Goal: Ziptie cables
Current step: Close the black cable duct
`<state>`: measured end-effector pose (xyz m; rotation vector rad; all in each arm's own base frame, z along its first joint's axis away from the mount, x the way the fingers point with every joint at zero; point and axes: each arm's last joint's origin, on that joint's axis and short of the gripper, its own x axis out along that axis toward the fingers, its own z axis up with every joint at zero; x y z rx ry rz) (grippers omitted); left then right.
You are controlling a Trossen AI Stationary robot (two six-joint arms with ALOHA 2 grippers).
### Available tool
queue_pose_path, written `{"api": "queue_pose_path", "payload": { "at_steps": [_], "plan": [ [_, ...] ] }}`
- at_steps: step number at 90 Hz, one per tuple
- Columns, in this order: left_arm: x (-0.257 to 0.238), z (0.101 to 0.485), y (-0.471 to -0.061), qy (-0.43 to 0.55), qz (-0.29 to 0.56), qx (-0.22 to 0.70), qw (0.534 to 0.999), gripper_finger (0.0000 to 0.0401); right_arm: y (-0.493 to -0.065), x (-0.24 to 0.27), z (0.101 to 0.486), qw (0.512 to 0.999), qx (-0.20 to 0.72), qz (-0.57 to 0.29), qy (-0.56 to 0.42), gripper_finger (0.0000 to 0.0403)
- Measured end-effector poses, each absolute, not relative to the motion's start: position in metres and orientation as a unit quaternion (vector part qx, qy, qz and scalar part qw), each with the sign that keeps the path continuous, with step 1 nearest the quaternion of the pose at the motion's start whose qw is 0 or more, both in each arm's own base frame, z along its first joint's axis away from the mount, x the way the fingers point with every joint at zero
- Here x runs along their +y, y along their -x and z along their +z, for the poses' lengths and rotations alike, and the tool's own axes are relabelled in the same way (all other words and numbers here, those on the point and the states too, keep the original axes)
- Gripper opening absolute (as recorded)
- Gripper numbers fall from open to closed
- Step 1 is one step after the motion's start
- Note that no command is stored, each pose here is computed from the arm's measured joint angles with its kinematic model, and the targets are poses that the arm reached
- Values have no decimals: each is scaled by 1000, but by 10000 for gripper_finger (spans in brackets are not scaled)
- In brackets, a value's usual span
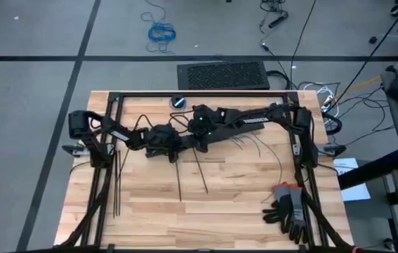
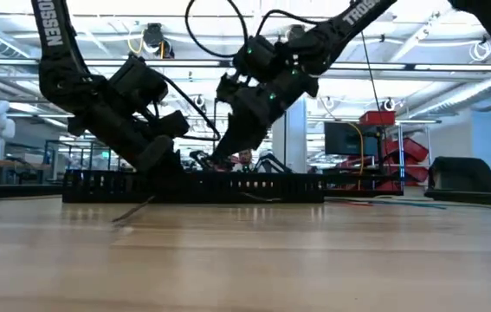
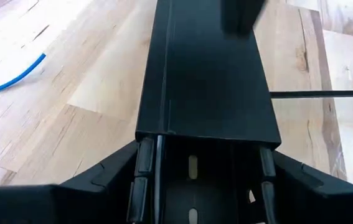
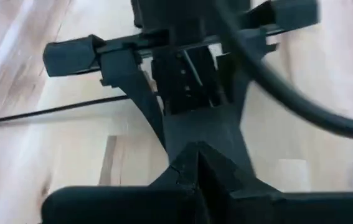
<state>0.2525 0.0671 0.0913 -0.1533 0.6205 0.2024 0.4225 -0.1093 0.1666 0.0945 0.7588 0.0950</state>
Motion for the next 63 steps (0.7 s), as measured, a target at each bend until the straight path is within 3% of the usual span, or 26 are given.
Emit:
{"api": "queue_pose_path", "payload": {
  "at_steps": [28,63],
  "plan": [
    [68,93,-255,75,99,305,944,256,-456,-111,137,936,342,63,-53,0],
    [68,95,-257,73,98,298,947,256,-451,-108,159,938,339,64,-19,0]
  ]
}}
